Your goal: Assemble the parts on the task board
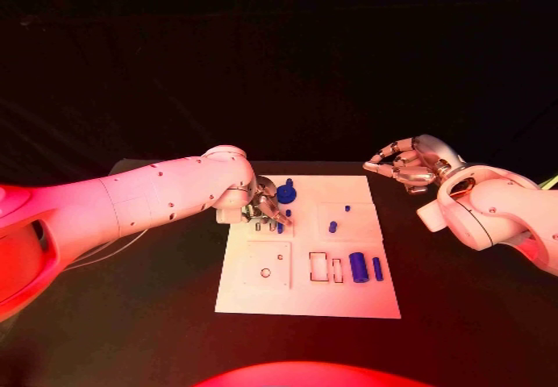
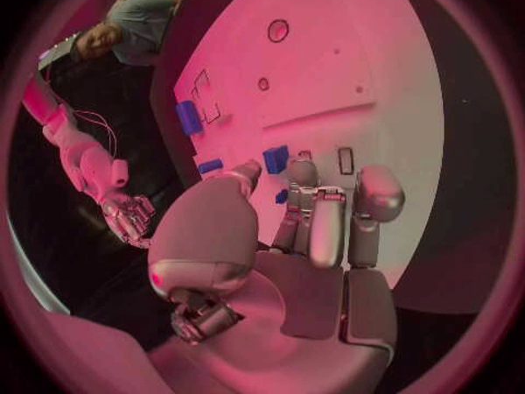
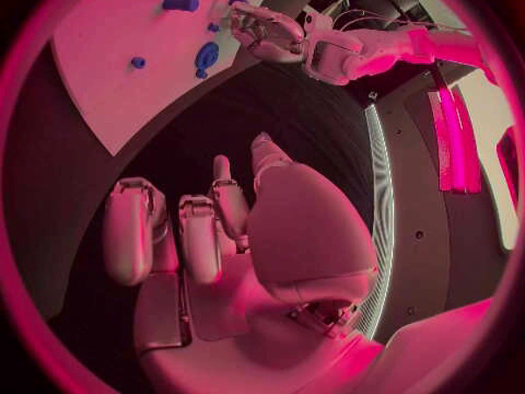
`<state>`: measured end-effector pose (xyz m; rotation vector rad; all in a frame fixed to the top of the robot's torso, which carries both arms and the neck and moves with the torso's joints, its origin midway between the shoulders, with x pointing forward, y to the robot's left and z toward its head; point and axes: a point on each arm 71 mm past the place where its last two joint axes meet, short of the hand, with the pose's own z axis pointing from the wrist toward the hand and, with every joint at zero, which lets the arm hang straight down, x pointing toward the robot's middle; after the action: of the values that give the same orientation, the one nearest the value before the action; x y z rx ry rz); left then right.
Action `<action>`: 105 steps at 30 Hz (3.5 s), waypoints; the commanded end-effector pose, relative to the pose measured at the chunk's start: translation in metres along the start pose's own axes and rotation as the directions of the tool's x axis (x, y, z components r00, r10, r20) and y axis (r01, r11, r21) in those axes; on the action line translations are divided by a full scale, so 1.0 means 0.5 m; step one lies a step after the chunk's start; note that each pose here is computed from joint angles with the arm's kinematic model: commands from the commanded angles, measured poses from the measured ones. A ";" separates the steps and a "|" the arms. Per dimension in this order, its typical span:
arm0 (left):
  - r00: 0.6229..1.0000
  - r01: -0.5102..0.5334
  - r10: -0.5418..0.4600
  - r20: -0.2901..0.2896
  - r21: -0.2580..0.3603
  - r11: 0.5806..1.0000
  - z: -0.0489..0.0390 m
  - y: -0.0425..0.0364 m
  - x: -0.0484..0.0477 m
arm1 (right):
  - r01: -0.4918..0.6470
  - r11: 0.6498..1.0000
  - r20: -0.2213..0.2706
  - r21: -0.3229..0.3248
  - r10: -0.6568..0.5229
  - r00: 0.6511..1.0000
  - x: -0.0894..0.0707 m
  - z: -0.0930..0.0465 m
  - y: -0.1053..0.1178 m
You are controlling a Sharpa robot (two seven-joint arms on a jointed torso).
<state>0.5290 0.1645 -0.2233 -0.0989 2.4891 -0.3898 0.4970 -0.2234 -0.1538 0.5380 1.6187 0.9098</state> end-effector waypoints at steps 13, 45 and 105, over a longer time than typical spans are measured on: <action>1.000 0.022 -0.021 -0.020 0.015 1.000 0.000 -0.004 0.004 | 0.005 1.000 -0.010 0.000 -0.005 1.000 0.003 0.002 0.001; 0.990 0.141 -0.141 -0.010 0.040 0.989 -0.010 0.014 -0.002 | 0.008 1.000 -0.007 0.003 -0.008 1.000 0.000 0.004 -0.003; 0.993 0.023 -0.020 0.120 -0.026 0.999 -0.016 0.032 0.015 | 0.009 1.000 -0.001 0.002 -0.009 1.000 -0.005 0.002 -0.007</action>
<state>0.5195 0.1819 -0.2255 -0.1634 2.3762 -0.3492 0.4993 -0.2278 -0.1553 0.5365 1.6219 0.8985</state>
